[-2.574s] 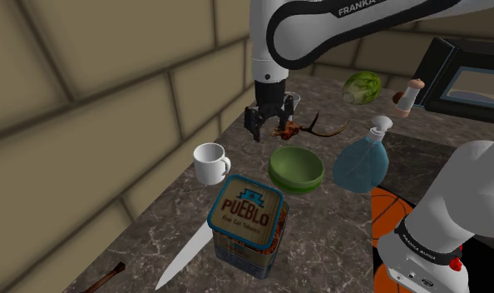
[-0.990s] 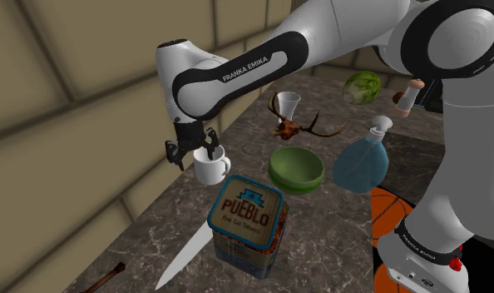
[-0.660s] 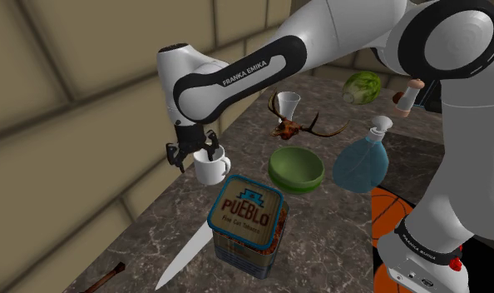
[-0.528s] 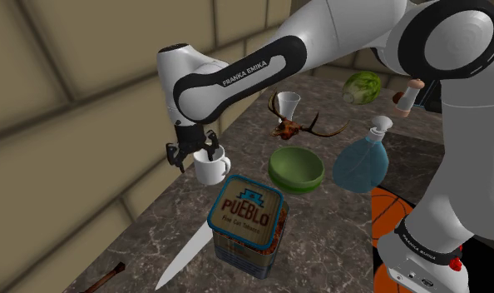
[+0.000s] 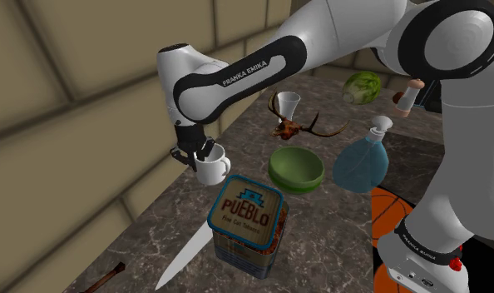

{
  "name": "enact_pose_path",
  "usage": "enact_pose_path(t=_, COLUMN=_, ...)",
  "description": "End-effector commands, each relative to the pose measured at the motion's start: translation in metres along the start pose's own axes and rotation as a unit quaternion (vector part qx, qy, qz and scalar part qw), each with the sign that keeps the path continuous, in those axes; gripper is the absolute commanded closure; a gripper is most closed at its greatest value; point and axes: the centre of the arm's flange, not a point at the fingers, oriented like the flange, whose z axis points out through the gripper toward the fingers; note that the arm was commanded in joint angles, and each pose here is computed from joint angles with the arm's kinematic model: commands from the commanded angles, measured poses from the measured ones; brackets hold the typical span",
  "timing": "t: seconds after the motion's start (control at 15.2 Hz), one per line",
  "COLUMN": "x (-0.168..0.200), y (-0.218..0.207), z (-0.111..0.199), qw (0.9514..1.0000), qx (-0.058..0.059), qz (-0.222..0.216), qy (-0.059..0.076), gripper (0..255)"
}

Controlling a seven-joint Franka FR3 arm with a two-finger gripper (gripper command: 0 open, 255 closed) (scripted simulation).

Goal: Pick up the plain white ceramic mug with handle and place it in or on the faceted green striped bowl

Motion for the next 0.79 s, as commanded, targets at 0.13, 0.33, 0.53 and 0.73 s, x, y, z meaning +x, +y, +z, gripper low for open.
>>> enact_pose_path(t=0.13, x=0.0, y=0.0, z=0.0, qw=1.0, qx=0.0, qz=0.0, qy=0.0, gripper=255)
enact_pose_path(t=0.33, x=-0.001, y=0.0, z=-0.016, qw=1.0, qx=0.0, qz=0.0, qy=0.0, gripper=255)
enact_pose_path(t=0.53, x=-0.002, y=0.0, z=-0.032, qw=1.0, qx=0.0, qz=0.0, qy=0.0, gripper=255)
enact_pose_path(t=0.73, x=-0.003, y=0.001, z=-0.047, qw=1.0, qx=0.0, qz=0.0, qy=0.0, gripper=255)
